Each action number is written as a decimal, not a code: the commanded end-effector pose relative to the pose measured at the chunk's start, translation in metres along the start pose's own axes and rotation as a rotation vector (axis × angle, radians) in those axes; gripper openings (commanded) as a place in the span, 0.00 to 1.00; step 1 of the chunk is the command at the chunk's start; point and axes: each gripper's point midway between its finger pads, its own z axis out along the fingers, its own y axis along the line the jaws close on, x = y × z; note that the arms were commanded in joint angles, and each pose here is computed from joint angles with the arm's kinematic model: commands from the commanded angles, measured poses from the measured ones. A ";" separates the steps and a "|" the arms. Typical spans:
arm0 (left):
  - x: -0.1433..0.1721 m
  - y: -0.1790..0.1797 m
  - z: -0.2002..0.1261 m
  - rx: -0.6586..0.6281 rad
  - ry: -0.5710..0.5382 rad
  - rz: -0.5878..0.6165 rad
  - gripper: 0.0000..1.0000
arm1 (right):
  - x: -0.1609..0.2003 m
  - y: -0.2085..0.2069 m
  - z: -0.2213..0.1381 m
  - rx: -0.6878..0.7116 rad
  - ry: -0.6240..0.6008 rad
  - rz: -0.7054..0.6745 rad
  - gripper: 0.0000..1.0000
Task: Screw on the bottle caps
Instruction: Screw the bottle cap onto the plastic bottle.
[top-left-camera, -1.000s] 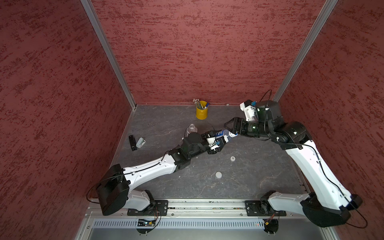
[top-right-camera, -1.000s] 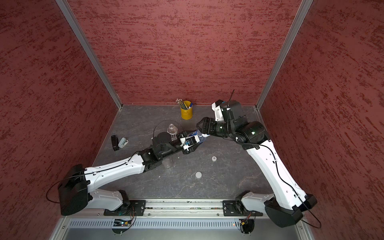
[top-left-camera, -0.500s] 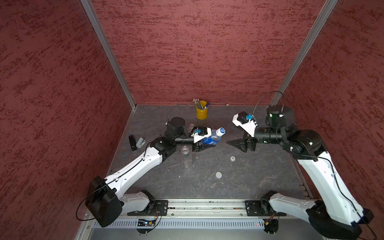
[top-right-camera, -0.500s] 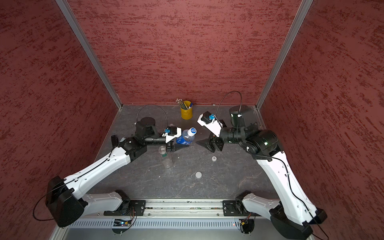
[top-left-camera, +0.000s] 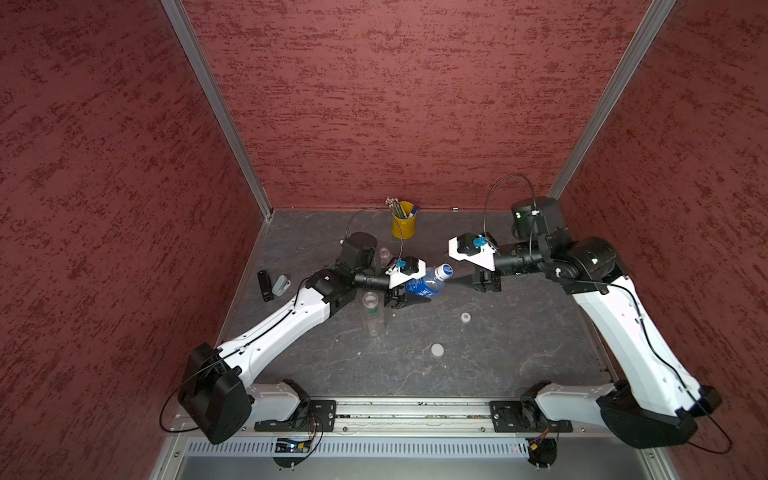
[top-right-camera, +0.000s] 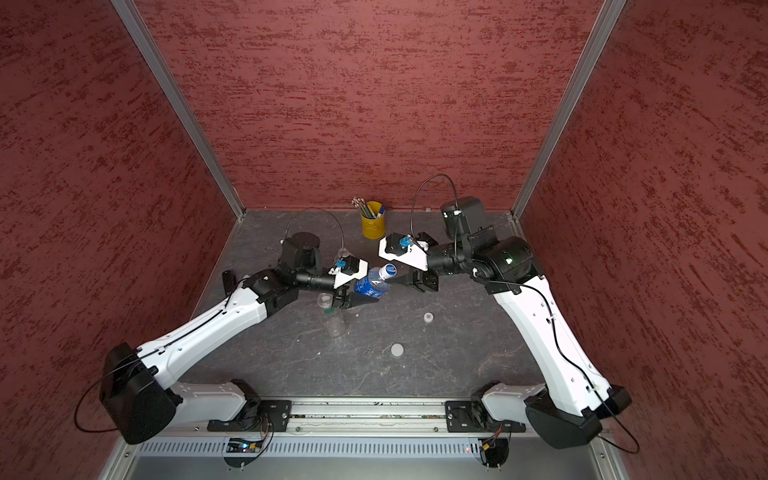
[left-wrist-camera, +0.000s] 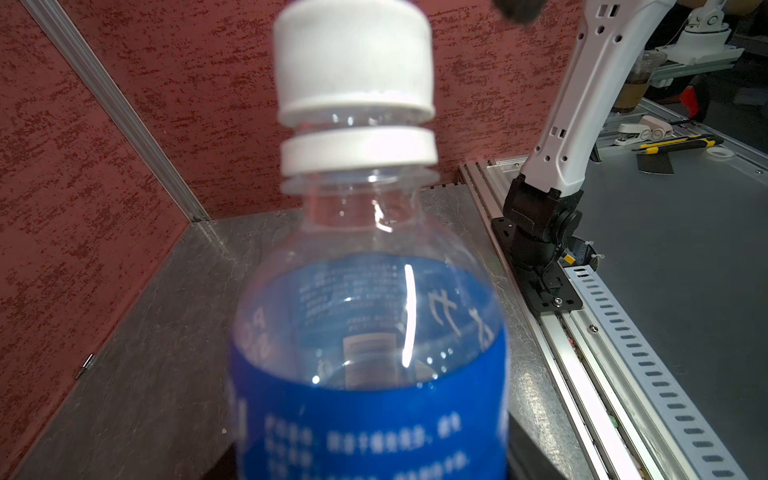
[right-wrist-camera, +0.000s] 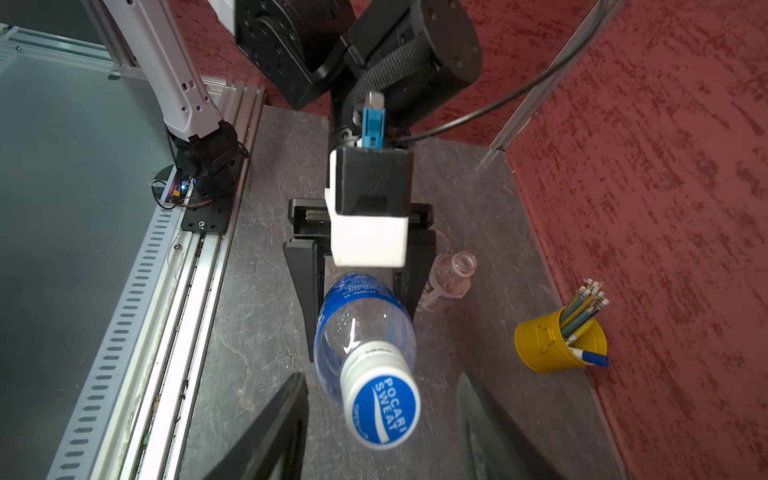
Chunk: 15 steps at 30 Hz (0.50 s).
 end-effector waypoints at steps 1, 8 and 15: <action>-0.013 0.003 -0.002 0.006 -0.027 0.045 0.57 | 0.006 0.003 0.002 -0.031 0.032 0.004 0.54; -0.017 0.004 -0.001 0.005 -0.034 0.063 0.57 | 0.010 0.005 0.006 -0.053 0.040 0.020 0.47; -0.011 0.003 0.001 0.010 -0.024 0.048 0.57 | 0.005 0.008 0.006 -0.079 0.017 0.044 0.45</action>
